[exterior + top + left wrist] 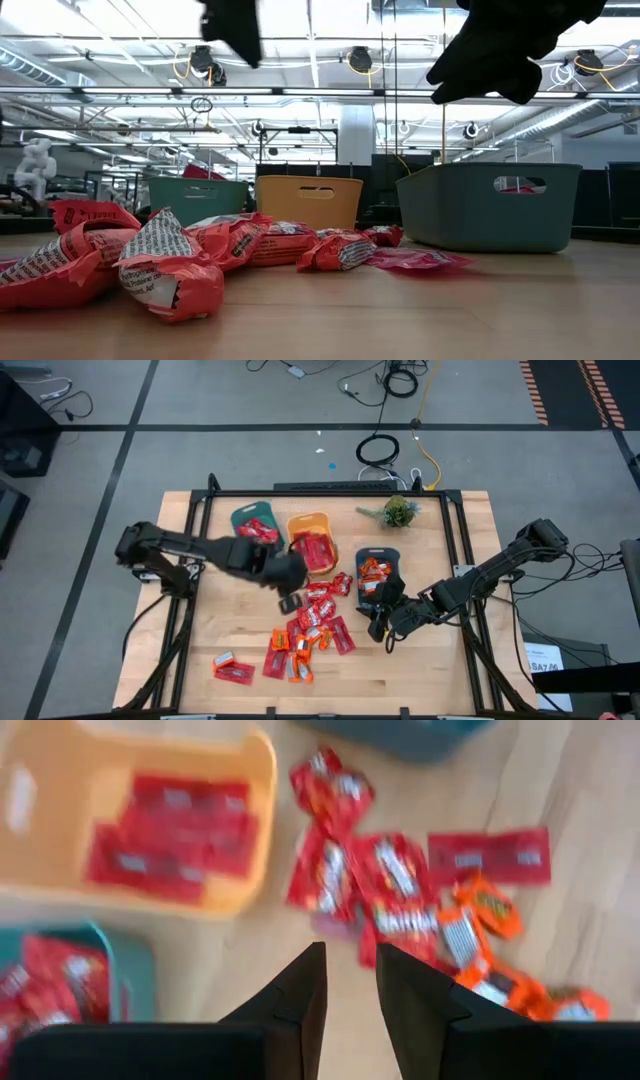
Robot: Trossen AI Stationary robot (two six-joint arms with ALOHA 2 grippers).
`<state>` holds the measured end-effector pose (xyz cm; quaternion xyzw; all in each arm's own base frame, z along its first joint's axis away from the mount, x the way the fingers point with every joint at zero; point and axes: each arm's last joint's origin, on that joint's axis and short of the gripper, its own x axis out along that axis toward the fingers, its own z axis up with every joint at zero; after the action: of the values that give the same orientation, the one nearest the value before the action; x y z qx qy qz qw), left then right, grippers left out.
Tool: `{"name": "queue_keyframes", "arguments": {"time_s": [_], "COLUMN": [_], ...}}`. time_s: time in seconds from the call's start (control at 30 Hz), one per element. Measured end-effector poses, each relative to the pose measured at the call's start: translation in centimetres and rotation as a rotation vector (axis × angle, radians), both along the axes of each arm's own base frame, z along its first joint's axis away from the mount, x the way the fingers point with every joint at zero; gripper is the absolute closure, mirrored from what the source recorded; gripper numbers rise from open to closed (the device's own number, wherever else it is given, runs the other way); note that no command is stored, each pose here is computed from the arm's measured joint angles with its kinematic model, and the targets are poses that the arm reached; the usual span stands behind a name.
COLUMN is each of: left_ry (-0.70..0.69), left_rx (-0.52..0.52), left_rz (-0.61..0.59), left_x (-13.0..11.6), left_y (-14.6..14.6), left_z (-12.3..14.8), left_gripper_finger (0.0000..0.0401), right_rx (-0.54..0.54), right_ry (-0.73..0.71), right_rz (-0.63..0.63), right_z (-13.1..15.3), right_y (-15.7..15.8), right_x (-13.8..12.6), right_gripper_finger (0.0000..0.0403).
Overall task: Sort candy
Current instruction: Put the red wrapper candy into the yellow bin
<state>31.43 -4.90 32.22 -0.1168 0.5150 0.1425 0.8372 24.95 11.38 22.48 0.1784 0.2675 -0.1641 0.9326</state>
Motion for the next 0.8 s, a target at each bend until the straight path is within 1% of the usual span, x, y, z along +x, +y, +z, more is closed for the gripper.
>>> {"name": "queue_keyframes", "arguments": {"time_s": [0.13, 0.23, 0.37, 0.47, 0.6, 0.8], "left_ry": [0.024, 0.033, 0.016, 0.006, 0.014, 0.028], "left_rx": [-0.042, -0.074, -0.108, -0.145, -0.156, -0.151], "left_rz": [0.047, 0.107, 0.184, 0.224, 0.237, 0.212], "left_x": [-2.7, -5.3, -8.7, -10.8, -12.8, -14.3], "left_y": [-2.2, -3.7, -5.5, -6.7, -8.1, -9.5], "left_z": [-1.3, -2.3, -3.5, -4.2, -5.3, -6.8], "left_gripper_finger": [0.0301, 0.0301, 0.0301, 0.0301, 0.0301, 0.0301], "right_rx": [0.001, 0.005, 0.01, 0.01, 0.01, 0.016], "right_ry": [0.0, -0.002, -0.005, -0.005, -0.007, -0.009], "right_rz": [0.001, -0.002, -0.005, -0.004, -0.004, -0.009], "right_z": [0.0, 0.0, 0.0, 0.0, 0.0, 0.0], "right_y": [0.0, 0.0, 0.0, 0.0, 0.0, 0.0], "right_x": [0.0, 0.0, 0.0, 0.0, 0.0, 0.0], "right_gripper_finger": [0.0255, 0.0255, 0.0255, 0.0255, 0.0255, 0.0255]}}
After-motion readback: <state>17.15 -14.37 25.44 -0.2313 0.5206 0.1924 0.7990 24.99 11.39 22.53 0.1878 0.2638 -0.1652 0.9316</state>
